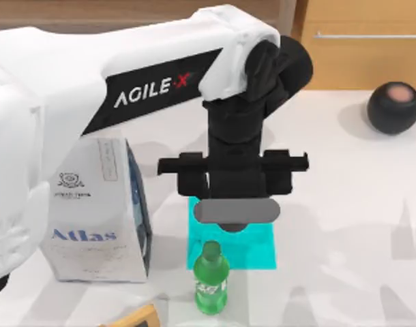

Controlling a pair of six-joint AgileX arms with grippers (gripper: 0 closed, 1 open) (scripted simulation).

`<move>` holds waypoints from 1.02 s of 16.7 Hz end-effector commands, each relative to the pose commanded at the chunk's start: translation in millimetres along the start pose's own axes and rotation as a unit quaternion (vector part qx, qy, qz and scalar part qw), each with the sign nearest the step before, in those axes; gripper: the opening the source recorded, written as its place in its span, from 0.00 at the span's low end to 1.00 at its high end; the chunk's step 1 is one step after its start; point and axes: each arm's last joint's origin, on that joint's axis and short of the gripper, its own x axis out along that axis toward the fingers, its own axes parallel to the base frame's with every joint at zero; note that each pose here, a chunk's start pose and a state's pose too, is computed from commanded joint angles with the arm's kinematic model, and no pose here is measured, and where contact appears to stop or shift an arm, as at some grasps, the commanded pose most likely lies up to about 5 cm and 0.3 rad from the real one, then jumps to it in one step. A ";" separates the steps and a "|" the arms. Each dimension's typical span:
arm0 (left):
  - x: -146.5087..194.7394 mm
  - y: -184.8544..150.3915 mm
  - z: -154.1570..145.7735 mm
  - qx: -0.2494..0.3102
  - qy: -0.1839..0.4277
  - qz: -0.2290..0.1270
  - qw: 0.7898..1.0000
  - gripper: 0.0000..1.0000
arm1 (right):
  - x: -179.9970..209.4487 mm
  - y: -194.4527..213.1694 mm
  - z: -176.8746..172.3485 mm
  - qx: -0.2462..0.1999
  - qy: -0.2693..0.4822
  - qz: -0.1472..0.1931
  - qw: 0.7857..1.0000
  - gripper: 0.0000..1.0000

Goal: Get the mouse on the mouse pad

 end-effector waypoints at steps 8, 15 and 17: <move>-1.9 10.5 -4.8 0.013 0.045 0.019 0.999 0.00 | 0.0 0.0 0.0 0.000 0.000 0.000 1.000 1.00; 6.8 11.0 -14.7 0.006 0.079 0.024 0.997 0.00 | 0.0 0.0 0.0 0.000 0.000 0.000 1.000 1.00; 14.4 7.8 -13.9 0.001 0.067 0.019 0.998 0.00 | 0.0 0.0 0.0 0.000 0.000 0.000 1.000 1.00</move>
